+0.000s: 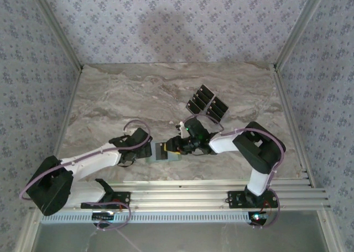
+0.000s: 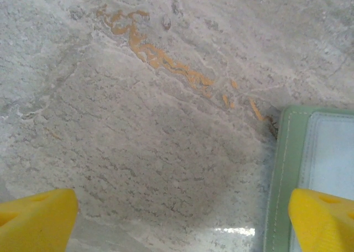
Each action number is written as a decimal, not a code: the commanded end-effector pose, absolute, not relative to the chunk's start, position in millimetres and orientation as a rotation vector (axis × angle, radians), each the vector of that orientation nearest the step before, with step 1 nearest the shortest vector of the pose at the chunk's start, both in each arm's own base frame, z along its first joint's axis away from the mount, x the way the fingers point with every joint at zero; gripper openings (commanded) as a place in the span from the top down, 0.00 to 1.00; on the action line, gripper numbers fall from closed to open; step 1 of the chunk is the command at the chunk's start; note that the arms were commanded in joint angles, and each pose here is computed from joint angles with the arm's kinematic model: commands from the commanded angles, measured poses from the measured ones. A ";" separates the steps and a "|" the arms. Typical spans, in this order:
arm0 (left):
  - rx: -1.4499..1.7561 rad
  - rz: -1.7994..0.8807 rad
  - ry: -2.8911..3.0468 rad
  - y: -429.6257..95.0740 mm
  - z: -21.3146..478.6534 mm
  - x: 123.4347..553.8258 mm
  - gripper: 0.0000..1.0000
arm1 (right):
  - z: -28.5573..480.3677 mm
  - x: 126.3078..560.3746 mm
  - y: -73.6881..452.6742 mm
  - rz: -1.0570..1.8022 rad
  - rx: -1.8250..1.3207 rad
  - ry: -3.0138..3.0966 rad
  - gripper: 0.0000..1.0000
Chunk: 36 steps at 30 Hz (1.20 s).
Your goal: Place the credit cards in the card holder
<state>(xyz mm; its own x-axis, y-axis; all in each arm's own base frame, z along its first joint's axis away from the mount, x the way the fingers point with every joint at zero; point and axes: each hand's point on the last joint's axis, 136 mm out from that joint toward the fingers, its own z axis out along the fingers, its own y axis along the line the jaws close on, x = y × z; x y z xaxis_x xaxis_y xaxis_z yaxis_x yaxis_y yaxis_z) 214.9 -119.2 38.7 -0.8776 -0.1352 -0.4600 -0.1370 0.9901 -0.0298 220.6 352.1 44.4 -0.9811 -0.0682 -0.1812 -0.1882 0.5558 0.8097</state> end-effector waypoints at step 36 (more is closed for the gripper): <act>-0.081 -0.058 2.712 -147.4 15.5 220.8 0.07 | 35.1 229.7 303.7 0.556 -0.477 2.851 0.97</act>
